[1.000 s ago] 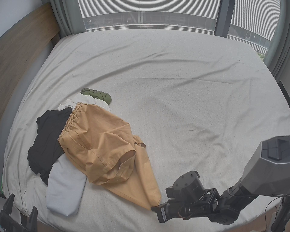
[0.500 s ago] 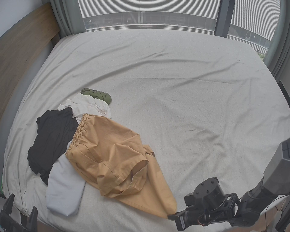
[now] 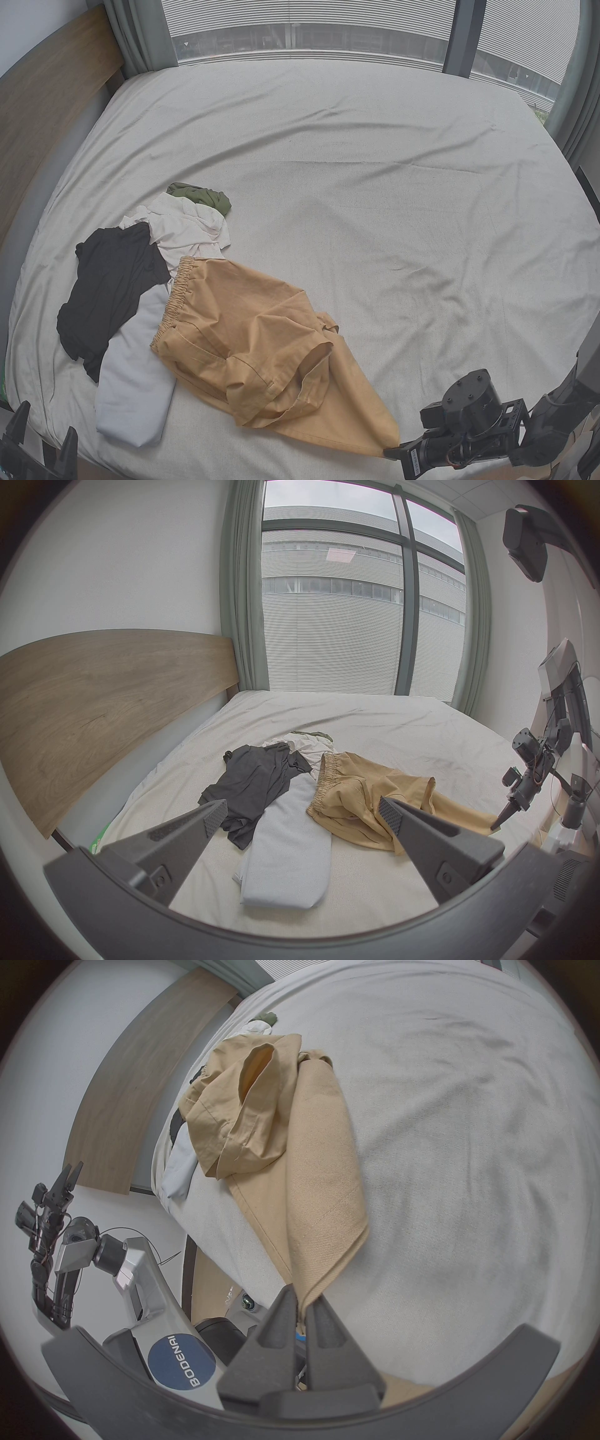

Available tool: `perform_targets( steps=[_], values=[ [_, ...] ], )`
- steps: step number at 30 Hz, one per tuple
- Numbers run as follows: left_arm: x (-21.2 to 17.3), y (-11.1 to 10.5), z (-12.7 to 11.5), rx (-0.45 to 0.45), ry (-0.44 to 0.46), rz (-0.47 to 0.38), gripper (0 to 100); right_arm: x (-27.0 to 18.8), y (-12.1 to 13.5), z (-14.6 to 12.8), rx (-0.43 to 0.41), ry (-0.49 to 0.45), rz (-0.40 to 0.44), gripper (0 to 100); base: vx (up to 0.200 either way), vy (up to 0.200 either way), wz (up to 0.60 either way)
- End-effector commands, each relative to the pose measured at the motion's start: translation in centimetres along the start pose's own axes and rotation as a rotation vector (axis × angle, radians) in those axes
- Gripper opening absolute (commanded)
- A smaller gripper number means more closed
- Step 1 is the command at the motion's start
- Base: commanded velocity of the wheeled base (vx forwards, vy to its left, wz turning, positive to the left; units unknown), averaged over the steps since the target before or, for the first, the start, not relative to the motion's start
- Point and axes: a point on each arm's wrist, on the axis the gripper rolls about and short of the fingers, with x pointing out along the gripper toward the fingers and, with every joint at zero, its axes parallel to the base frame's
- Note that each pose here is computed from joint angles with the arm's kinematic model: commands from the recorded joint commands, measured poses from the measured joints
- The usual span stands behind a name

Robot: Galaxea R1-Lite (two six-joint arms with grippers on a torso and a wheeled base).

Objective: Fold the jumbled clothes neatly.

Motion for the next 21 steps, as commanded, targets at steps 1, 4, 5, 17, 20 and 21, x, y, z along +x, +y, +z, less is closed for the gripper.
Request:
perform_targets(
  steps=[1, 4, 5, 17, 20, 21],
  values=[
    [0.0, 0.0, -0.5, 0.000, 0.001, 0.000, 100, -0.9, -1.0, -0.1, 0.030, -0.018, -0.024, 0, 0.000, 0.000, 0.00],
    [0.0, 0.0, -0.5, 0.000, 0.001, 0.000, 100, -1.5, -1.8, -0.1, 0.056, -0.034, -0.043, 0, 0.000, 0.000, 0.00],
    [0.0, 0.0, -0.5, 0.000, 0.001, 0.000, 100, -1.8, -2.1, -0.2, 0.066, -0.036, -0.047, 0, 0.000, 0.000, 0.00],
    [0.0, 0.0, -0.5, 0.000, 0.001, 0.000, 100, -3.4, -4.0, -0.7, 0.110, -0.059, -0.081, 0, 0.000, 0.000, 0.00],
    [0.0, 0.0, -0.5, 0.000, 0.001, 0.000, 100, -3.8, -4.9, -0.6, 0.114, -0.071, -0.094, 0, 0.000, 0.000, 0.00],
    [0.0, 0.0, -0.5, 0.000, 0.001, 0.002, 100, -4.0, -5.4, -0.6, 0.119, -0.073, -0.102, 0, 0.000, 0.000, 0.00]
  ],
)
